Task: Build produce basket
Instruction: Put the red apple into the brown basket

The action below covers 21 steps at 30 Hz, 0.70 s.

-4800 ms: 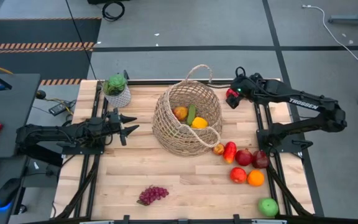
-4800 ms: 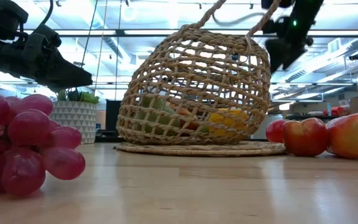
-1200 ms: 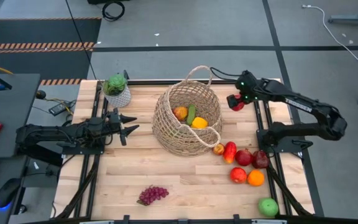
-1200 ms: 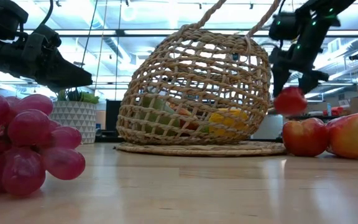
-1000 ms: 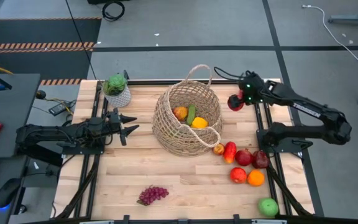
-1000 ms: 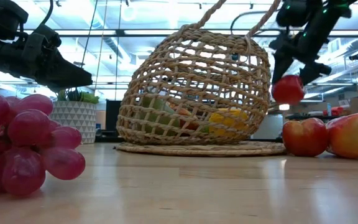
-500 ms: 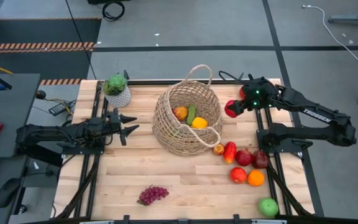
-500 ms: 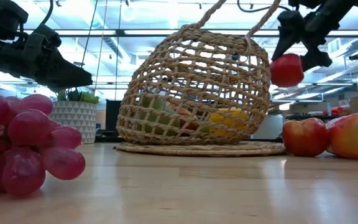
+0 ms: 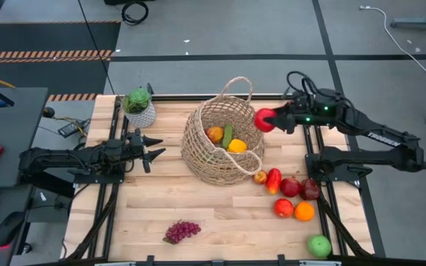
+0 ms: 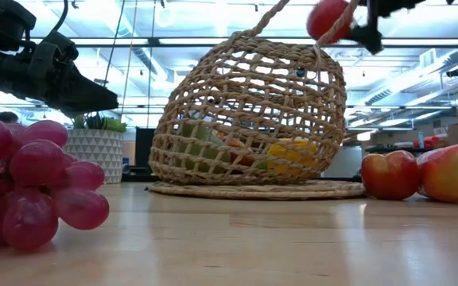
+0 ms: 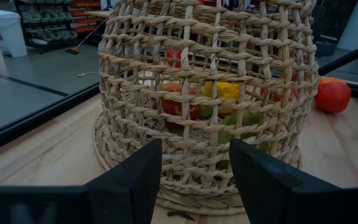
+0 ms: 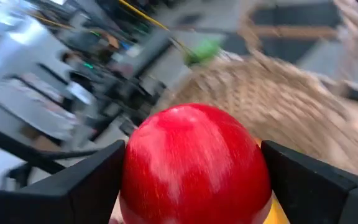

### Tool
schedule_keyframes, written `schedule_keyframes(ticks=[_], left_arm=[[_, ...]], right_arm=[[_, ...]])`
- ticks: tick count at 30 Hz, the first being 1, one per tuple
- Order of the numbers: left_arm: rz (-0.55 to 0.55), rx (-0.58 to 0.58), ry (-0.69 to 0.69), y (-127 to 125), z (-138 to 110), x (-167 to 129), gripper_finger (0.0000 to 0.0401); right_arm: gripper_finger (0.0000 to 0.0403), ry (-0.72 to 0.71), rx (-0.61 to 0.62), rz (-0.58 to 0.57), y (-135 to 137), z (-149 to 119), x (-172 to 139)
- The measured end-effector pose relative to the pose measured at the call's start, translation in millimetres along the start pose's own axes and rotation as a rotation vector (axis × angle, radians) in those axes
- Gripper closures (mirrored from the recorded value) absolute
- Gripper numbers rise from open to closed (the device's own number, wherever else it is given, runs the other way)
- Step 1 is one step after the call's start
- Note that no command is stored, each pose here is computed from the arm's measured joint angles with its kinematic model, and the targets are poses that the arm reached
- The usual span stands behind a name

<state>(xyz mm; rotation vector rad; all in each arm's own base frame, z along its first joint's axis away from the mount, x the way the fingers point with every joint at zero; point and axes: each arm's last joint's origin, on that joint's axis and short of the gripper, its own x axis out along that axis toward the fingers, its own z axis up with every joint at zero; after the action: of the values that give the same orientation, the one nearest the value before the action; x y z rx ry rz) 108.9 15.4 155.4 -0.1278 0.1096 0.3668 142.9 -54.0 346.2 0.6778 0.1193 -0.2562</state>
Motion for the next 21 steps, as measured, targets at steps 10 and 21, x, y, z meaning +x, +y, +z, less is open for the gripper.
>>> schedule_keyframes(ticks=[10, 21], left_arm=[[0.0, 0.0, 0.0, 0.0, 0.1, 0.0, 0.0205], [0.0, 0.0, 0.0, 0.0, 0.1, 0.0, 0.0205]], right_arm=[[0.0034, -0.132, -0.219, 0.08, 19.0, 4.4, 30.7], [0.0034, -0.28, -0.661, 0.043, 52.2, -14.2, 65.2]])
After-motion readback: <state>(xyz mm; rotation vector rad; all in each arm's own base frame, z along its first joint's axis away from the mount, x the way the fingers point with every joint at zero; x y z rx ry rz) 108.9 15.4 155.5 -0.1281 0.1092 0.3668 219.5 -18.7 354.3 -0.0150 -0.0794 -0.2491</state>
